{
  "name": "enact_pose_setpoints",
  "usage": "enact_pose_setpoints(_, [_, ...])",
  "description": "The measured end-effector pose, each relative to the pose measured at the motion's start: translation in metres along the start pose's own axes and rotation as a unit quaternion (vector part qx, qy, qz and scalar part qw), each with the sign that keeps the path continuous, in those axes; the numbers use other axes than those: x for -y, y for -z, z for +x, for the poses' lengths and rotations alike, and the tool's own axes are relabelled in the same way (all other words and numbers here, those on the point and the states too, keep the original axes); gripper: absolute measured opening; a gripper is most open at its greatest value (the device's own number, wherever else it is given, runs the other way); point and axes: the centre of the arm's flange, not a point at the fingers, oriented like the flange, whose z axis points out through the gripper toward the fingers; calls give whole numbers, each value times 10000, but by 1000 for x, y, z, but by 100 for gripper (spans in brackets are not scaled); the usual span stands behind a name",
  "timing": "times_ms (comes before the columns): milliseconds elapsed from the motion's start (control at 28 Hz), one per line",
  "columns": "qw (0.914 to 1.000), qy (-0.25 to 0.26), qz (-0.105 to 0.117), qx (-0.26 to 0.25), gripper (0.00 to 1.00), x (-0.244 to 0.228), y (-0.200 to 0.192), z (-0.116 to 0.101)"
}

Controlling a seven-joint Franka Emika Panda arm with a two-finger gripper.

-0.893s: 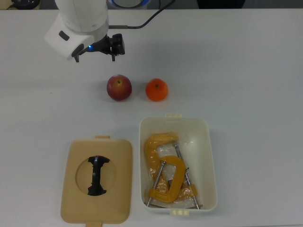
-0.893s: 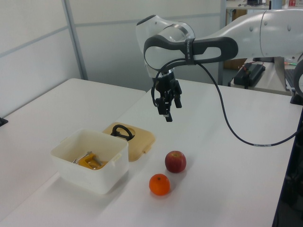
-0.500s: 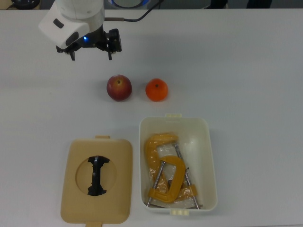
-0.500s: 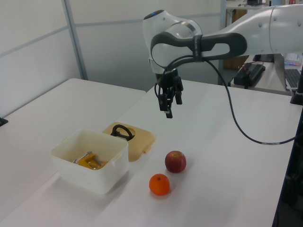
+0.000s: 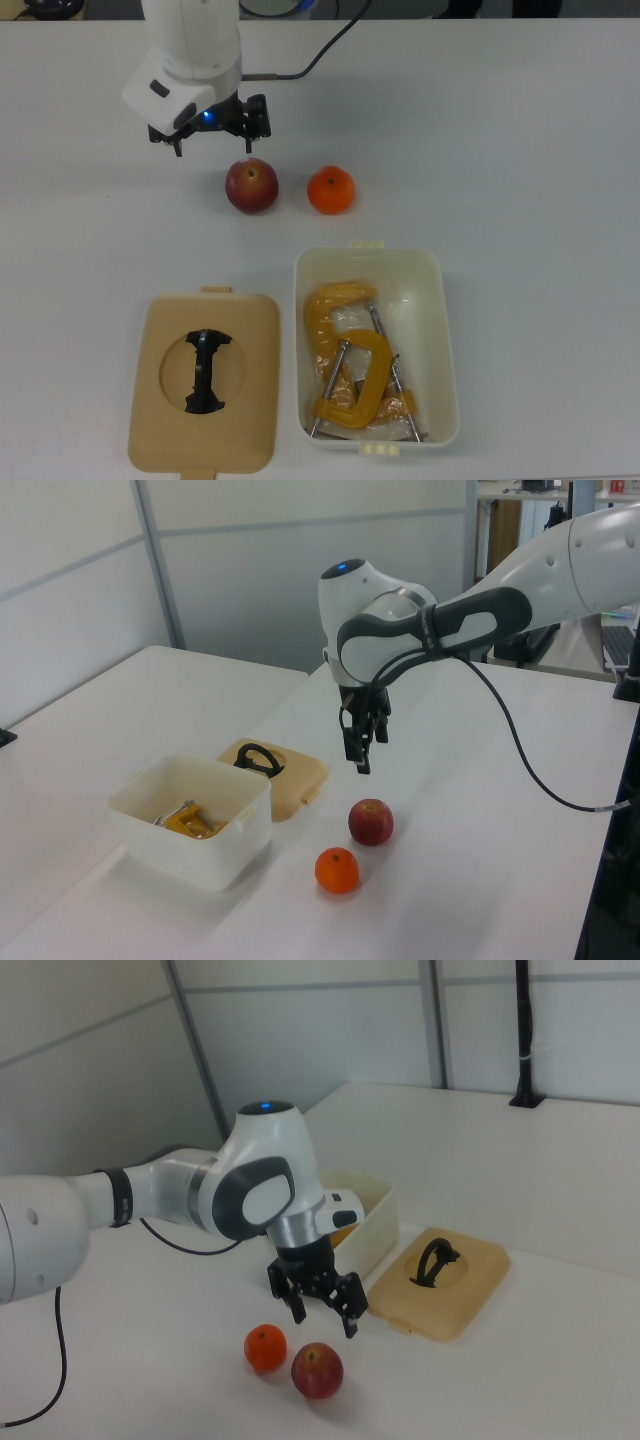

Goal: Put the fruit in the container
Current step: 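Move the open gripper down toward the red apple, then close the gripper on the red apple and lift it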

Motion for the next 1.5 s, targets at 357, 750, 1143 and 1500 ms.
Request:
enact_pose_setpoints(357, [9997,202,55,122,100,23,-57,5])
enact_pose_setpoints(750, [9982,429,133,386,98,49,-89,10])
enact_pose_setpoints(1143, [9983,476,128,303,85,51,-83,16])
enact_pose_setpoints(1500, [9969,232,306,-685,85,40,12,44])
